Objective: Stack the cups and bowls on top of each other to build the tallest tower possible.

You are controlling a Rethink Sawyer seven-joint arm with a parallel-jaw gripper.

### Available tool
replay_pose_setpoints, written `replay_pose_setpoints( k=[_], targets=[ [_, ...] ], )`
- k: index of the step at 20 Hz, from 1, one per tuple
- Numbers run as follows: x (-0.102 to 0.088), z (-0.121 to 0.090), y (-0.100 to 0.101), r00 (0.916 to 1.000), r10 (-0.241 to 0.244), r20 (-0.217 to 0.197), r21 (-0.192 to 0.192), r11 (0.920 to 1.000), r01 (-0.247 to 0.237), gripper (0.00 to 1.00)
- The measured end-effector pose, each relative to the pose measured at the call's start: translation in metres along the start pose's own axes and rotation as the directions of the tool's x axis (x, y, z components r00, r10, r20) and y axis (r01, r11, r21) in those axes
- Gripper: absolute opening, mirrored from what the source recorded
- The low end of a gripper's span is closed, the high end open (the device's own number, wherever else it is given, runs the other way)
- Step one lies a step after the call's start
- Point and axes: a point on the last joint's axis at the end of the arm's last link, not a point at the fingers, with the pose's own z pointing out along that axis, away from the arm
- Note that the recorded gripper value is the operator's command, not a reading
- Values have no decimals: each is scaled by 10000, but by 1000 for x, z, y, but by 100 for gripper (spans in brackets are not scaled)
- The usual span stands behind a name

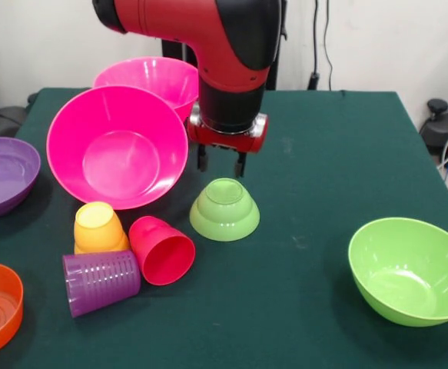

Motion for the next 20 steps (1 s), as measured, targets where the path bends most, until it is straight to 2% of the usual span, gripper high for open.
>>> replay_pose_setpoints(
  k=[2,5,8,9,14,20],
  targets=[
    [-6,11,0,9996,13,278,-17,10000,-13,100],
    [-18,11,-2,9976,41,690,-3,10000,-41,100],
    [-26,10,-2,9967,37,811,19,10000,-39,100],
    [-30,9,-1,9959,9,907,31,10000,-12,0],
    [-38,9,-8,9945,91,1044,134,9999,-105,0],
    [-44,8,-9,9935,88,1133,150,9998,-105,0]
  ],
)
